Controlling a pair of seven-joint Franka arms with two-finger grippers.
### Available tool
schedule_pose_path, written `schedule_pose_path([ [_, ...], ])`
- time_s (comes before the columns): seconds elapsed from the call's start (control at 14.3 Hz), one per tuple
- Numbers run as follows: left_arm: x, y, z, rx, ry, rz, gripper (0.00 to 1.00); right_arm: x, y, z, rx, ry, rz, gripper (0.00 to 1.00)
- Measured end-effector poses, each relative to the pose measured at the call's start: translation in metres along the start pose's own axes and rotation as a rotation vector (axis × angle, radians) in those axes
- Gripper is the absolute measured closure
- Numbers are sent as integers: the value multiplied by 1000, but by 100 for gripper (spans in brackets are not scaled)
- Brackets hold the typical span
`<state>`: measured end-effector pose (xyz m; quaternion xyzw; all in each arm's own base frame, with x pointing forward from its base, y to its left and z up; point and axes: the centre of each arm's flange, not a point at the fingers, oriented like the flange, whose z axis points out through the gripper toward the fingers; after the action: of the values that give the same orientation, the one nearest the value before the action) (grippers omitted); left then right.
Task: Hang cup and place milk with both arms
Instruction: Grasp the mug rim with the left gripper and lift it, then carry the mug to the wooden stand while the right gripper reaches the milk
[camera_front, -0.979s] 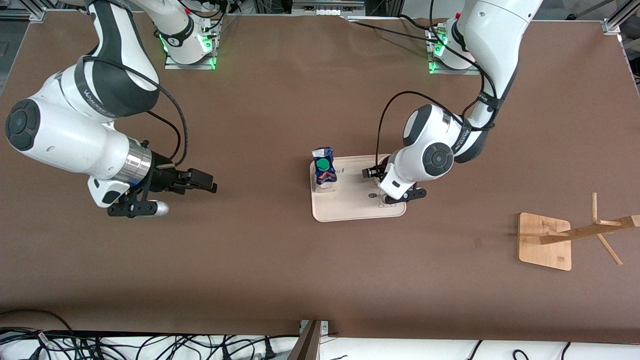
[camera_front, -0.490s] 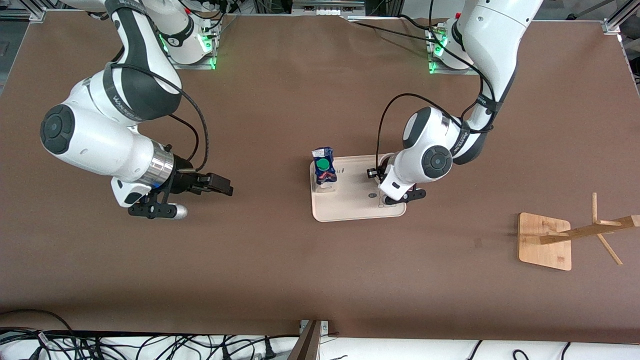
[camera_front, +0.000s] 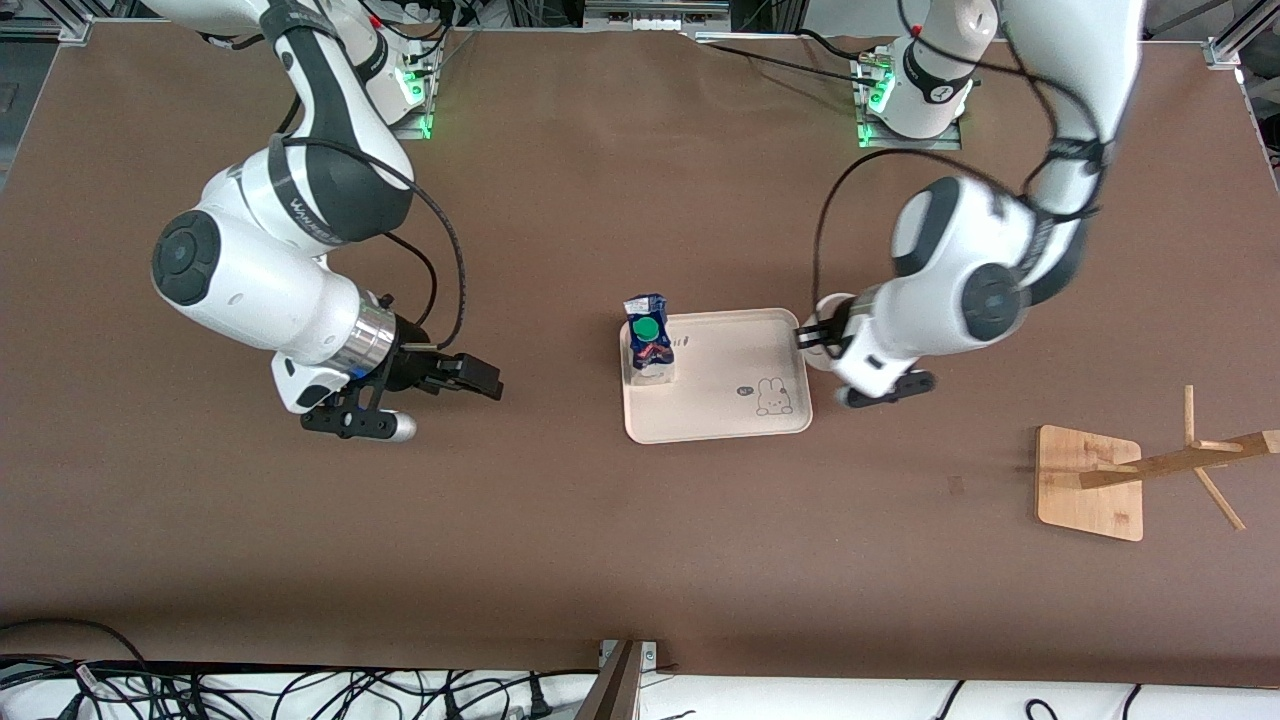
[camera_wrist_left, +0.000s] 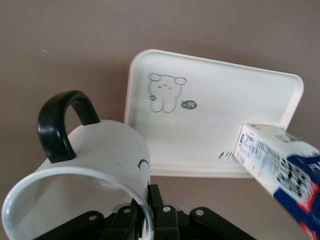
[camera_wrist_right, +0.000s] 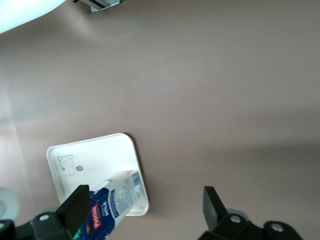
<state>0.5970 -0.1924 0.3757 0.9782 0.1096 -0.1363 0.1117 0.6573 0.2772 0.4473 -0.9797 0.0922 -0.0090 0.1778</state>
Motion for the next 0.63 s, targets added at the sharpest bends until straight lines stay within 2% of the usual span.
schedule_pose_path([
  [0.14,4,-52,-55,-13,27,56,93,-8,-15,8,6,7,25,0],
  [0.21,7,-74,-75,5,46,78,93,-13,-23,13,8,7,34,0],
  [0.49,15,-91,-129,166,173,150,93,-43,-69,41,30,20,87,0],
  [0.63,21,-101,-150,209,216,198,93,-62,-92,63,40,25,90,0],
])
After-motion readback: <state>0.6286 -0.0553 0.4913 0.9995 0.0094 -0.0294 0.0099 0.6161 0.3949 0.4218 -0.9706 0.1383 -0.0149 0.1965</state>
